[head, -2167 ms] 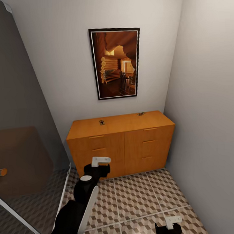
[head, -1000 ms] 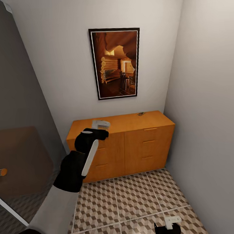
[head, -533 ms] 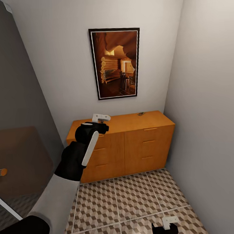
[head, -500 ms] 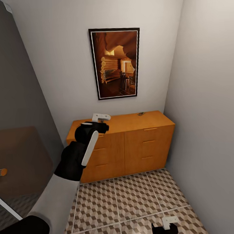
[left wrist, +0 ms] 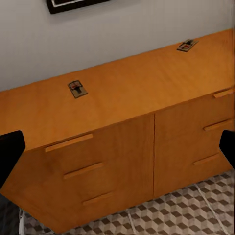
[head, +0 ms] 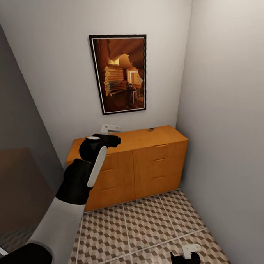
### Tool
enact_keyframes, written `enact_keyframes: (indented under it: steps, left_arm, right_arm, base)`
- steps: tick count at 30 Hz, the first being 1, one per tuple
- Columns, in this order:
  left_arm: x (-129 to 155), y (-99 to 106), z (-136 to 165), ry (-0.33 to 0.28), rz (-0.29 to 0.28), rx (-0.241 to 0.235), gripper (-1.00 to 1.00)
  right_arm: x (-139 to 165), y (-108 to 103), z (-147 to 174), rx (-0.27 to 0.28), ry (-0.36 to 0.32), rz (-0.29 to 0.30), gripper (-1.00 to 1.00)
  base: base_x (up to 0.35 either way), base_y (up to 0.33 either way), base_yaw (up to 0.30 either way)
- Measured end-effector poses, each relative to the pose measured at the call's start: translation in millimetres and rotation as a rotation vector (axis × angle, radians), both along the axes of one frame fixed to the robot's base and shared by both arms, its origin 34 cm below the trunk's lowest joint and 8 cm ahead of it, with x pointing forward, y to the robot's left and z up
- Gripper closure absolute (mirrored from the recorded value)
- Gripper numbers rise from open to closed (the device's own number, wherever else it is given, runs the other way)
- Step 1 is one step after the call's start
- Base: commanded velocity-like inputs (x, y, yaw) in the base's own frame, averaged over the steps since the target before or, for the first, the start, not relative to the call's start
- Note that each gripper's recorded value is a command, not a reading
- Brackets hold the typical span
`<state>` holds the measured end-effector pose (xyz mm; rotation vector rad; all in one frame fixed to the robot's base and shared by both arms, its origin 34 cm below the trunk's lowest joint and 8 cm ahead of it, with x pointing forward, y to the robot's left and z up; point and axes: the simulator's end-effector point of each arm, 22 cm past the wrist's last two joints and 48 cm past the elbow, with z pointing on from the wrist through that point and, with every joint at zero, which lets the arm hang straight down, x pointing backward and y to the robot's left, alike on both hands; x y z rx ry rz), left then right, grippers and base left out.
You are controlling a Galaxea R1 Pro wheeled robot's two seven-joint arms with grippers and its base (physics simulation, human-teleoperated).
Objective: Take the four mousetraps from the cabinet in the bathroom and place them on the bathroom floor. Make sure all four end up on the same floor surface, and ensure that at least two of them are either under or directly next to the same bathroom sink.
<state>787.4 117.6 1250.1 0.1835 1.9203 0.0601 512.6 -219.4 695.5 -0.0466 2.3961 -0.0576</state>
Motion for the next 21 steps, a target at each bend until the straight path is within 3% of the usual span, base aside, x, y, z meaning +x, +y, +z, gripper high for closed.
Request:
enact_keyframes:
  steps: [21]
  left_arm:
    - [-7, 3, 17, -0.031, 0.001, 0.000, -1.00]
  right_arm:
    - [7, 1, 9, 0.002, -0.023, 0.001, -1.00]
  base:
    - [0.006, 0.000, -0.223]
